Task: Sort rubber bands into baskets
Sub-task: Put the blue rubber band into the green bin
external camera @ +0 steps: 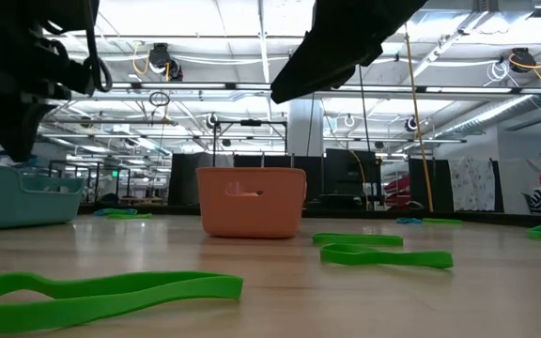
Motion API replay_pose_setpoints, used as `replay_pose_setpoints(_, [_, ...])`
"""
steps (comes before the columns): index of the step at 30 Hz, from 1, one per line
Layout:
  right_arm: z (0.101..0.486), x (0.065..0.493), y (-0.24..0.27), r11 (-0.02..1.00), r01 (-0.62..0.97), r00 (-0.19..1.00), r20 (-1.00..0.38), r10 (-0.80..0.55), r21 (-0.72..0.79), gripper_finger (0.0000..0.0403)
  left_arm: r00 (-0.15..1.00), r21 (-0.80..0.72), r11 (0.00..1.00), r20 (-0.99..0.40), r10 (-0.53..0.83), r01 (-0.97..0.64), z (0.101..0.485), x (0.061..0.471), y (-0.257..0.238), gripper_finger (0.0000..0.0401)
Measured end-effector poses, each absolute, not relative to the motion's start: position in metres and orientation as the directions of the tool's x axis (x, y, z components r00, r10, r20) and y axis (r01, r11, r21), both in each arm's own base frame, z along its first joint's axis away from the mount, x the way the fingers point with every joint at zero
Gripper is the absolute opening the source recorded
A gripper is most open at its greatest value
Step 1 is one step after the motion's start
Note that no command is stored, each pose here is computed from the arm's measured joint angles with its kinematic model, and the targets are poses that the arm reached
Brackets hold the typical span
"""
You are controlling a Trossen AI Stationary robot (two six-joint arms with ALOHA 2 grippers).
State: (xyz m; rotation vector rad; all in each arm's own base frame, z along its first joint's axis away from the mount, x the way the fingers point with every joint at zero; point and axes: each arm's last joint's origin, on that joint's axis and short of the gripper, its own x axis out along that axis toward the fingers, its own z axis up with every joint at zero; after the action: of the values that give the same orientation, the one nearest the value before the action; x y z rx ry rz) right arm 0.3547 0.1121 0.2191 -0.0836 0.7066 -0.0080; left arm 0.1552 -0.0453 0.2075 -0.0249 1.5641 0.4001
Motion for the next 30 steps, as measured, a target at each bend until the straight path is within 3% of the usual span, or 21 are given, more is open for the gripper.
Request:
replay_pose_setpoints(13, [0.219, 0.355, 0.112, 0.997, -0.021, 0.761, -0.648, -0.036, -0.080, 0.0153, -0.039, 0.183, 0.941, -0.983, 0.179, -0.285, 0.207, 0.157, -0.048, 0.0131])
replay_pose_setpoints(22, [0.219, 0.355, 0.112, 0.997, -0.021, 0.761, -0.648, -0.036, -0.079, 0.0153, -0.097, -0.021, 0.942, -0.994, -0.056, -0.336, 0.207, 0.156, -0.056, 0.0137])
replay_pose_setpoints(26, [0.220, 0.355, 0.112, 0.997, -0.021, 0.765, -0.643, -0.034, -0.077, 0.0153, -0.062, -0.048, 0.949, -0.996, -0.071, -0.312, 0.208, 0.158, -0.061, 0.0137])
replay_pose_setpoints(30, [0.220, 0.355, 0.112, 0.997, -0.021, 0.765, -0.643, -0.034, -0.077, 0.0153, 0.042, 0.009, 0.967, -0.999, 0.020, -0.255, 0.223, 0.165, -0.065, 0.0137])
